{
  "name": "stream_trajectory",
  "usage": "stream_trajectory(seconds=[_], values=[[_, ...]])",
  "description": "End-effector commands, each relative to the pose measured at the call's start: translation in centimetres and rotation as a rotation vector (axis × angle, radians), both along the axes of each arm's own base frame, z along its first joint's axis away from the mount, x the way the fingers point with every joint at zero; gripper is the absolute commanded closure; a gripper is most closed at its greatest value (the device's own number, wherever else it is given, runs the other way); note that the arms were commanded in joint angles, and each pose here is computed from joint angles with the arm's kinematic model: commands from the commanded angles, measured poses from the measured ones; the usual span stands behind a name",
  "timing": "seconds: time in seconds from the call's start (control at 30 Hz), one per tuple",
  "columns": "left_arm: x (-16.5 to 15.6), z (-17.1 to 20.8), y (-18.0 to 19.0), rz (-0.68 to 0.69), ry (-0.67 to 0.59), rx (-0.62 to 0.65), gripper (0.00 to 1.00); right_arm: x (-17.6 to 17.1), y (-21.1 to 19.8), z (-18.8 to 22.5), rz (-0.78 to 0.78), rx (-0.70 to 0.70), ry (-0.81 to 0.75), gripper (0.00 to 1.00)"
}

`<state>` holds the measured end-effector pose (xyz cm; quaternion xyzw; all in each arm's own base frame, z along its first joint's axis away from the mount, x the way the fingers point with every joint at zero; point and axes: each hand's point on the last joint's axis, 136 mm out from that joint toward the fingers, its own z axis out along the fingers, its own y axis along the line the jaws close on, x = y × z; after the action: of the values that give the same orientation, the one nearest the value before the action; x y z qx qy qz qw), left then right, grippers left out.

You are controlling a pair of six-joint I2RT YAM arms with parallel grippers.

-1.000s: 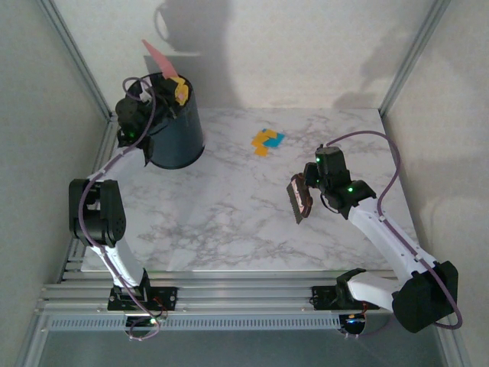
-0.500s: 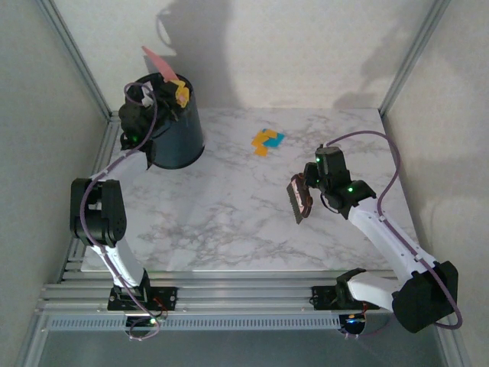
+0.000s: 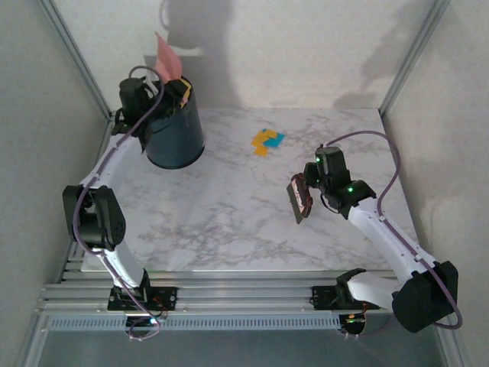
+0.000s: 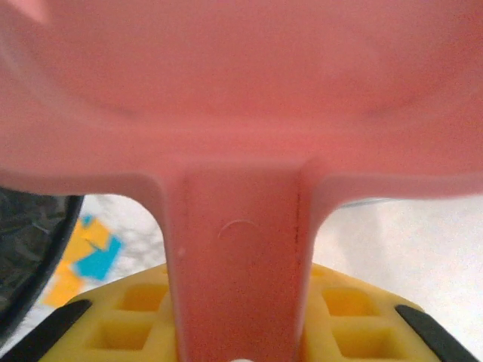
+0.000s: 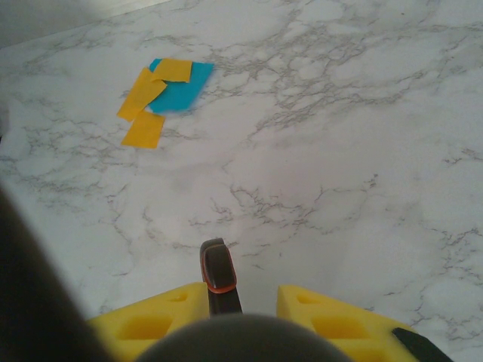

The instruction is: Sweep away the paper scraps from the table

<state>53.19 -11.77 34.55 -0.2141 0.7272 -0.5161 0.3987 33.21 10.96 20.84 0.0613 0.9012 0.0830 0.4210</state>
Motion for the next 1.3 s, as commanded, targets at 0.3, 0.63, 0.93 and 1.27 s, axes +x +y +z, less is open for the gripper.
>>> stream_trajectory(seconds=[0.3,0.63,0.93,1.27], values=[[-4.4,-0.3,-4.1,-0.161,-0.053,0.784,1.00,0.3,-0.3,1.9,-0.019,0.026,-0.068,1.00],[-9.7,-6.0,-8.1,-0.317,0.011,1.170,1.00,0.3,-0.5,2.4,-0.016,0.021,-0.099,1.00],[-14.5,-12.9,-8.3,-0.513,0.134,1.322,1.00,1.3,-1.0,3.0,-0.034,0.022,-0.133,1.00],[-18.8,-20.3,-5.6,-0.617,0.222,1.434,1.00,5.9,-0.3,5.0,-0.013,0.143,-0.174,1.00]])
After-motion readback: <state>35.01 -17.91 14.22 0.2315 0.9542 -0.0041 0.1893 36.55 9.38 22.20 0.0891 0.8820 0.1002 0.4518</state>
